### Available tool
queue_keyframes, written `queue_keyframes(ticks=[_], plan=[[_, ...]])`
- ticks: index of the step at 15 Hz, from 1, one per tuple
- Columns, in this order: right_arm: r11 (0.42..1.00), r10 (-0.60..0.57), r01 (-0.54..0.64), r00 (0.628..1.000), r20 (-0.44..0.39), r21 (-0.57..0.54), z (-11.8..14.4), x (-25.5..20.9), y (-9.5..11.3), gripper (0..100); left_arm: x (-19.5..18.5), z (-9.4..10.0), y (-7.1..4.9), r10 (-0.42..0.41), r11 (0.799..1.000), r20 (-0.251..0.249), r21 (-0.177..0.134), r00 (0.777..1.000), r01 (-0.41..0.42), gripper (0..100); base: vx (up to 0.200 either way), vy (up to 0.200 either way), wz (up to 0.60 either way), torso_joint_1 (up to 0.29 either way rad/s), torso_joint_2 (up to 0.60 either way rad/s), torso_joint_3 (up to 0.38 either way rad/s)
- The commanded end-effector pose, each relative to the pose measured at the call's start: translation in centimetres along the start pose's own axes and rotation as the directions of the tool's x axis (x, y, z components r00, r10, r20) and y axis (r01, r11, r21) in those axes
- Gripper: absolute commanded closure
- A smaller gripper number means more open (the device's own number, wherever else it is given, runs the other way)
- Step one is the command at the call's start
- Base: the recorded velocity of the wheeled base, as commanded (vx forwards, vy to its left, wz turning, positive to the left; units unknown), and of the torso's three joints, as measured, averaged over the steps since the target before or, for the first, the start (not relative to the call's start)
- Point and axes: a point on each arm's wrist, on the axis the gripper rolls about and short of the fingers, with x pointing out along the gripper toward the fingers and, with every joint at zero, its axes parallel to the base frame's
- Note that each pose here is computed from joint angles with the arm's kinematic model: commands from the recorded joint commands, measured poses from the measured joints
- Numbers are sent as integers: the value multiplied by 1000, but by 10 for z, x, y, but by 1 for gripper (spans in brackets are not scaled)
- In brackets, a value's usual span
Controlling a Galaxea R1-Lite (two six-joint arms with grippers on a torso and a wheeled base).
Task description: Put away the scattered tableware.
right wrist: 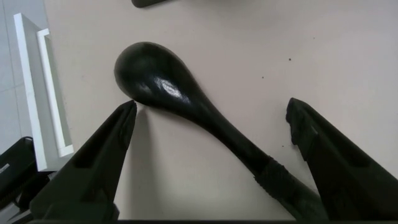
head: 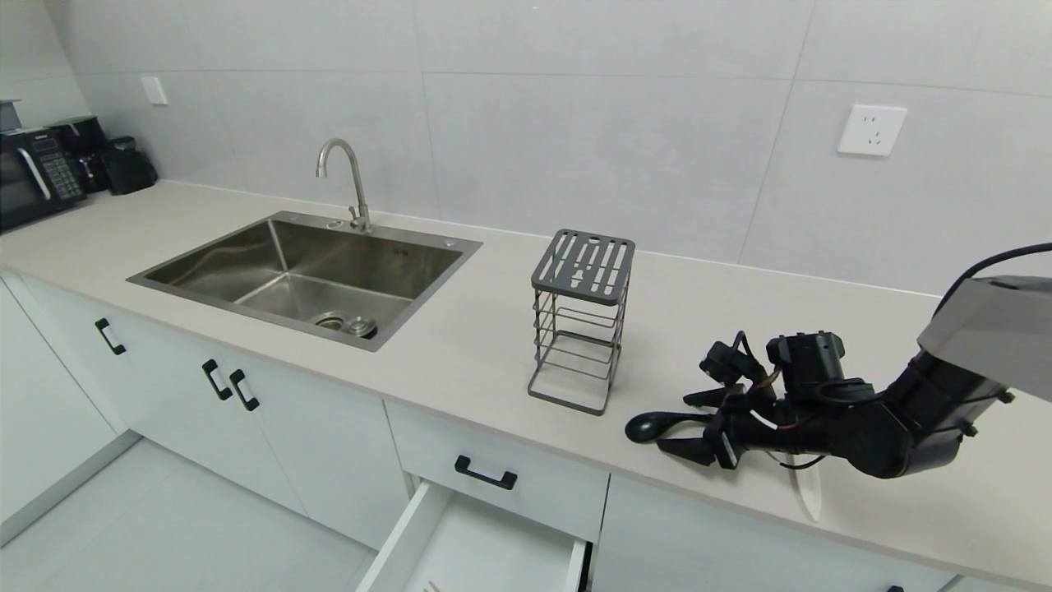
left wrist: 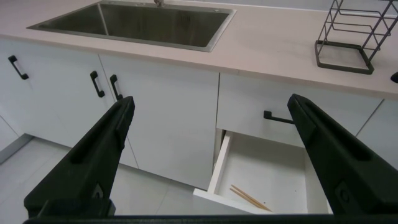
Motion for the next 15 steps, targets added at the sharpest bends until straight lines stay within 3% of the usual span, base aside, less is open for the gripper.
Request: queue_keyframes(ticks=[1,15], plan=[[1000,-3,3,1000,5,-4,1,-5,2,100,0,0,0,0,1000,0,0,1000,0,0,0,0,0,0,0,0],[1000,-7,7,1000,9,-9,3,-6,3,100,0,0,0,0,1000,0,0,1000,0,0,0,0,0,0,0,0]])
